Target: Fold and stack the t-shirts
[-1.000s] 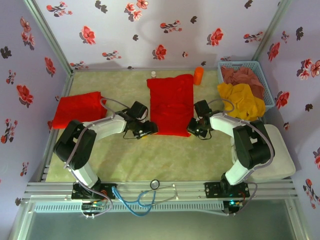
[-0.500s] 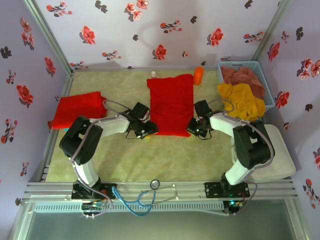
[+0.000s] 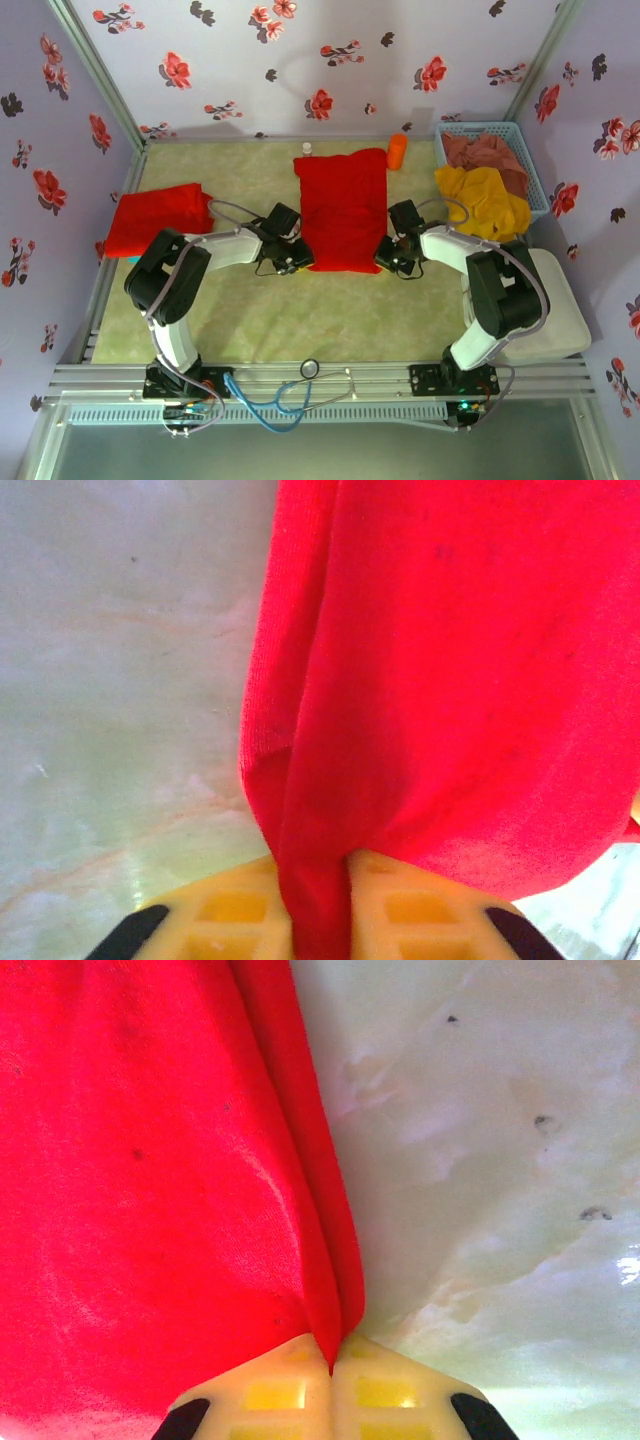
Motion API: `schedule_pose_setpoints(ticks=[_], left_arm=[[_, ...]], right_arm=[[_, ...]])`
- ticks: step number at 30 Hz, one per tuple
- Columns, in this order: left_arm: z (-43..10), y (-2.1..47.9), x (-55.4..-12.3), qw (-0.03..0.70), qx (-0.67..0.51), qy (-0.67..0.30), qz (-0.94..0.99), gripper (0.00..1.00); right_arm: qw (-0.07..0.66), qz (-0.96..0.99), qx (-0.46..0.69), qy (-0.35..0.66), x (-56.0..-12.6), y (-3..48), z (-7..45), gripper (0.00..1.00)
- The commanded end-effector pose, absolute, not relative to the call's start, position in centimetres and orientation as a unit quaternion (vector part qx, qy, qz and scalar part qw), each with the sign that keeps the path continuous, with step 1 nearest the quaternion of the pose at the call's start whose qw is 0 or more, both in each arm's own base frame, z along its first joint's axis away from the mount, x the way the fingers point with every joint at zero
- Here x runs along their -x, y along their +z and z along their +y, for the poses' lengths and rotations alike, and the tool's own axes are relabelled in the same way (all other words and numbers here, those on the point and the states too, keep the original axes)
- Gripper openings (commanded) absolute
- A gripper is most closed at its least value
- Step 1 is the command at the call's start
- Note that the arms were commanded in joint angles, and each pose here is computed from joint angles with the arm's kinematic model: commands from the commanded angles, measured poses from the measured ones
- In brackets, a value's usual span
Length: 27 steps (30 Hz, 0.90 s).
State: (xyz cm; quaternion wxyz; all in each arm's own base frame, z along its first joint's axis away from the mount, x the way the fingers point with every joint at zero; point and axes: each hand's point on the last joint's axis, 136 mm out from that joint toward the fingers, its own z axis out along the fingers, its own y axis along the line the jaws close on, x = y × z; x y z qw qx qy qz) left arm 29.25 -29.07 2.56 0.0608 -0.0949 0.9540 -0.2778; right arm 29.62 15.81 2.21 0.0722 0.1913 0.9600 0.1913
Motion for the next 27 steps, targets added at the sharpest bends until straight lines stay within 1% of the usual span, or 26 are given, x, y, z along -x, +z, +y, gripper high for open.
schedule_pose_setpoints(ticks=[1, 4, 7, 10, 19, 22, 25, 27], left_arm=[[-29.6, 3.2, -30.2, 0.082, 0.079, -0.277, 0.954, 0.10], [-29.1, 3.9, -30.0, 0.093, 0.057, -0.257, 0.960, 0.00], [-27.9, 4.7, -29.3, 0.101, 0.039, -0.225, 0.968, 0.00], [-26.8, 4.9, -28.1, 0.094, 0.037, -0.211, 0.972, 0.00], [-27.3, 5.3, -22.2, 0.080, 0.031, -0.209, 0.974, 0.00], [-26.7, 5.1, -20.3, 0.092, 0.045, -0.204, 0.974, 0.00], [-26.1, 4.9, -18.5, 0.103, 0.074, -0.215, 0.968, 0.00], [-26.1, 5.3, -17.3, 0.111, 0.071, -0.217, 0.967, 0.00]], right_arm=[[0.081, 0.956, -0.197, 0.201, -29.6, 2.9, 15.7, 0.00], [0.086, 0.957, -0.190, 0.200, -29.5, 3.6, 15.5, 0.00], [0.091, 0.960, -0.179, 0.196, -29.0, 4.2, 15.2, 0.00], [0.088, 0.961, -0.165, 0.204, -28.0, 4.5, 15.3, 0.00], [0.064, 0.968, -0.121, 0.212, -22.8, 4.7, 15.5, 0.00], [0.071, 0.971, -0.114, 0.197, -21.1, 5.0, 14.8, 0.00], [0.076, 0.970, -0.117, 0.197, -19.5, 5.1, 14.1, 0.00], [0.081, 0.970, -0.109, 0.203, -18.5, 5.4, 13.9, 0.00]])
